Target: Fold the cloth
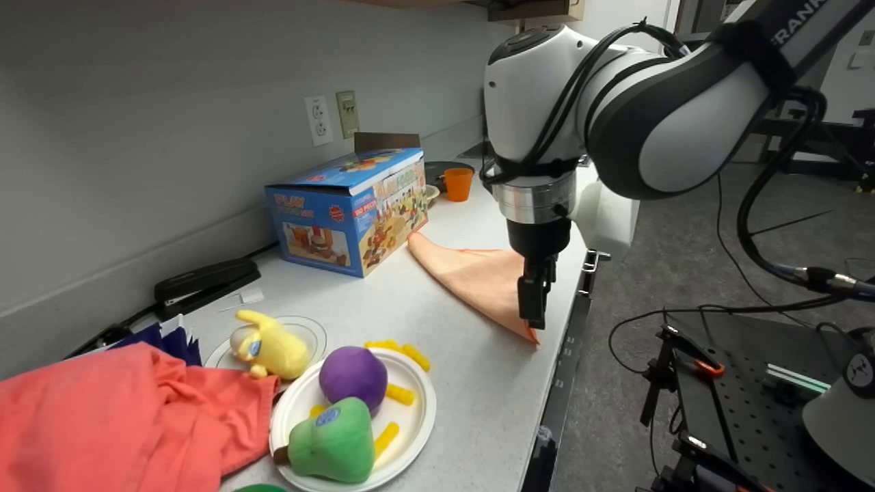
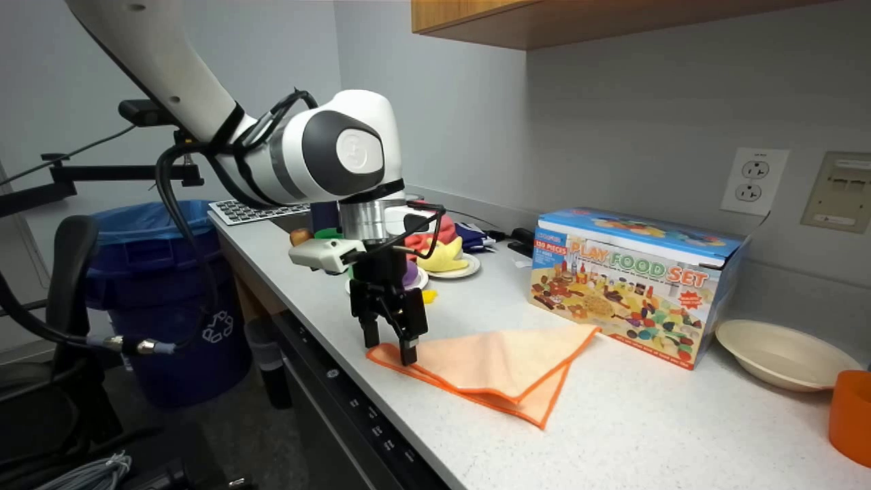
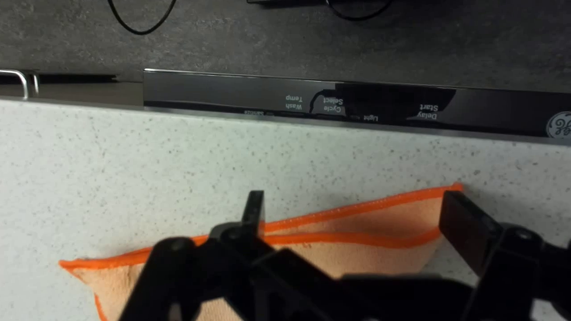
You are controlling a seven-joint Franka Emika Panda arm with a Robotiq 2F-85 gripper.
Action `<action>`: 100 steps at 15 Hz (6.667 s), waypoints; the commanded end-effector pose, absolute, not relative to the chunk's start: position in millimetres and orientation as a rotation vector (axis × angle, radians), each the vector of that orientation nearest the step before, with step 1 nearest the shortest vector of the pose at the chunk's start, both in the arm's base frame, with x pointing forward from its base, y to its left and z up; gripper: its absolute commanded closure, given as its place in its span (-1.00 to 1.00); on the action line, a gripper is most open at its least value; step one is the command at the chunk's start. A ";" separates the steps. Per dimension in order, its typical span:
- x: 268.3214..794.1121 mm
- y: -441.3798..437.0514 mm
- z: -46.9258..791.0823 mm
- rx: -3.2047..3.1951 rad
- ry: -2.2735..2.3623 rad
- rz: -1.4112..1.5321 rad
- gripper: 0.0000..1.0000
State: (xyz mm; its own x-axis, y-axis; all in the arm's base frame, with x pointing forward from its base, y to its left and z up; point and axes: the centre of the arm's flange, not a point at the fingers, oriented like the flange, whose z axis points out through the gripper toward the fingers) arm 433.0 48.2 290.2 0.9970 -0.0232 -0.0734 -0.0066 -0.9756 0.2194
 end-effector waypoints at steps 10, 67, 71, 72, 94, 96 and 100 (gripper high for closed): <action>439.4 66.5 280.3 2.971 0.006 -0.084 -1.00; 620.0 -75.3 373.1 2.867 0.257 -0.048 0.99; 636.1 -76.3 373.0 2.853 0.213 -0.007 0.99; 638.6 -76.6 371.9 2.850 0.208 -0.005 0.99; 573.1 -35.7 366.8 2.856 -0.192 0.020 -1.00; 549.5 -20.0 366.1 2.882 -0.259 -0.011 -1.00; 508.5 1.9 384.6 2.911 -0.382 0.026 -1.00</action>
State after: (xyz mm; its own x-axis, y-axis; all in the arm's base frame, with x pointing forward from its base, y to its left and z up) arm 552.6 -10.8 360.1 0.9806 -0.1955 0.0113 -0.1925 -0.9517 0.2390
